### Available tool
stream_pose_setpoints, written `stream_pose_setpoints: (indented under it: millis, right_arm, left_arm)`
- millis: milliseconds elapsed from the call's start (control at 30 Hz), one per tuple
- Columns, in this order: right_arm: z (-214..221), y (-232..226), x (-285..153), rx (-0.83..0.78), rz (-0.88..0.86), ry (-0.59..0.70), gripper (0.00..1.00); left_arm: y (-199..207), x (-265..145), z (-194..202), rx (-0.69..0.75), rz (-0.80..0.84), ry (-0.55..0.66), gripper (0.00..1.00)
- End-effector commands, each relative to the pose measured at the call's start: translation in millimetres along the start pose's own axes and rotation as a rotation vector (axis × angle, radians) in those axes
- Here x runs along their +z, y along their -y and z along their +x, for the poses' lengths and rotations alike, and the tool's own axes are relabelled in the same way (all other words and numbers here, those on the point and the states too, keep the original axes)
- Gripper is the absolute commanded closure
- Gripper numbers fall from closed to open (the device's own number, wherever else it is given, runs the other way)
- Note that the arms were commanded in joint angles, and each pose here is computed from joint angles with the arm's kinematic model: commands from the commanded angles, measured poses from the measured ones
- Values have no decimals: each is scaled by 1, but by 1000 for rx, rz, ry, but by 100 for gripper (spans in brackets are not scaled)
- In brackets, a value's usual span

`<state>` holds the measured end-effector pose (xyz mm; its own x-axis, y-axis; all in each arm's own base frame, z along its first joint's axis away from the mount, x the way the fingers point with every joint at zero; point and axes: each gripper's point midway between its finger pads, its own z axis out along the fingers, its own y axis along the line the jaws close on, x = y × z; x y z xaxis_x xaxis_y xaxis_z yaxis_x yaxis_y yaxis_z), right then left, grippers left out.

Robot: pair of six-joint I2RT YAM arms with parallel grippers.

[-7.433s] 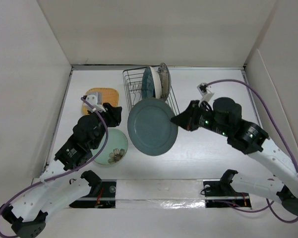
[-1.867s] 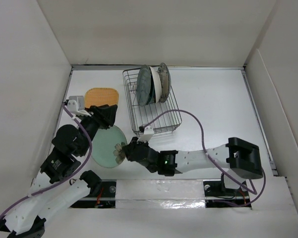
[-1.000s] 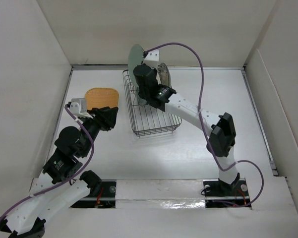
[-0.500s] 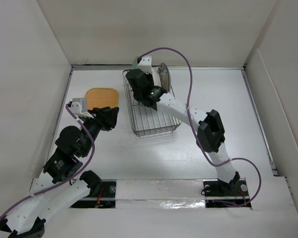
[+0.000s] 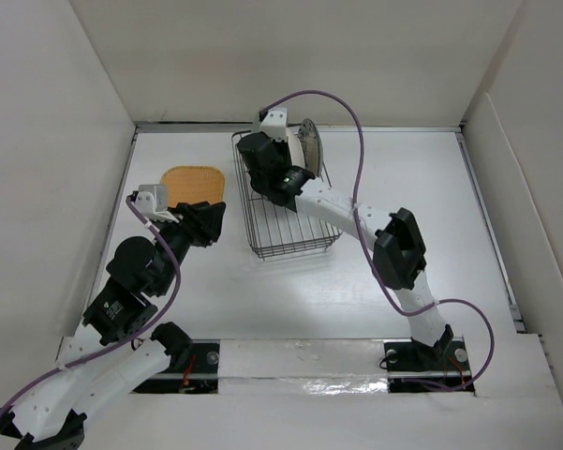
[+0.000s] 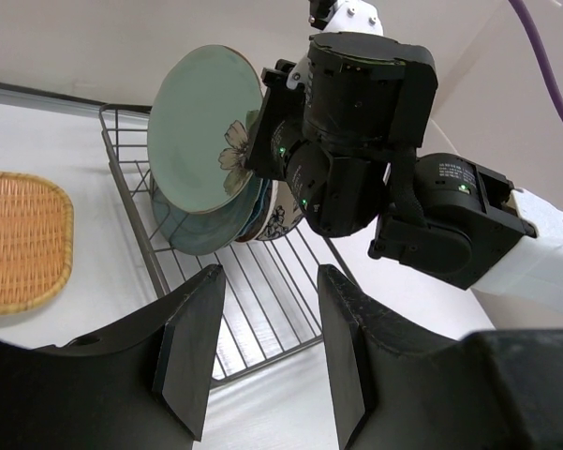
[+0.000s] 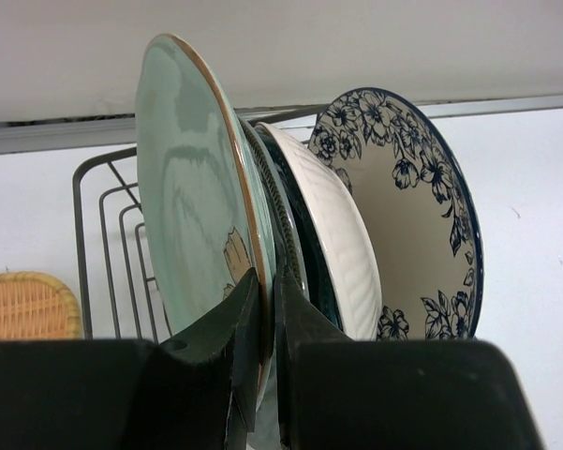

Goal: Load the plates into the dish rack

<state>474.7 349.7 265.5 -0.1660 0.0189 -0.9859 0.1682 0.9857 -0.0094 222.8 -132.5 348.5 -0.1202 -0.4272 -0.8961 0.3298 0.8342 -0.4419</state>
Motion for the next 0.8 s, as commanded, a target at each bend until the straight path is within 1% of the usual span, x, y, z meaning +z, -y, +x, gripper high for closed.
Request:
stream_pose_setpoints:
  millis: [0,133,233,333,400,433,567,700,767]
  right_arm:
    - [-77,28,-18,166,76,137,100]
    - [-59,23,-13,145,79,113,100]
    - [-59,20,-17,156,65,122,100]
    - [-65,24,-17,147,87,134,100]
    - [-77,30,-22,149,85,150,100]
    - [-86,29,-23,184,78,173,100]
    - [-100,37,-28,188,91,197,100]
    - [-87,35,-24,174,92,183,100]
    - [-79,29,-23,173,66,171,100]
  left_arm:
    - [3,3,-5,-10,6,25,59]
    - [1,3,-6,-8,-4,29,59]
    - [0,4,-6,-7,-14,30,59]
    - [-2,3,-8,-5,-27,34,60]
    - [-7,2,-11,-9,-47,50,61]
    - [-7,1,-11,-9,-47,55,61]
    - [-6,2,-11,-8,-43,55,61]
    - [-6,2,-11,-8,-42,54,61]
    - [-6,3,-10,-7,-45,51,61]
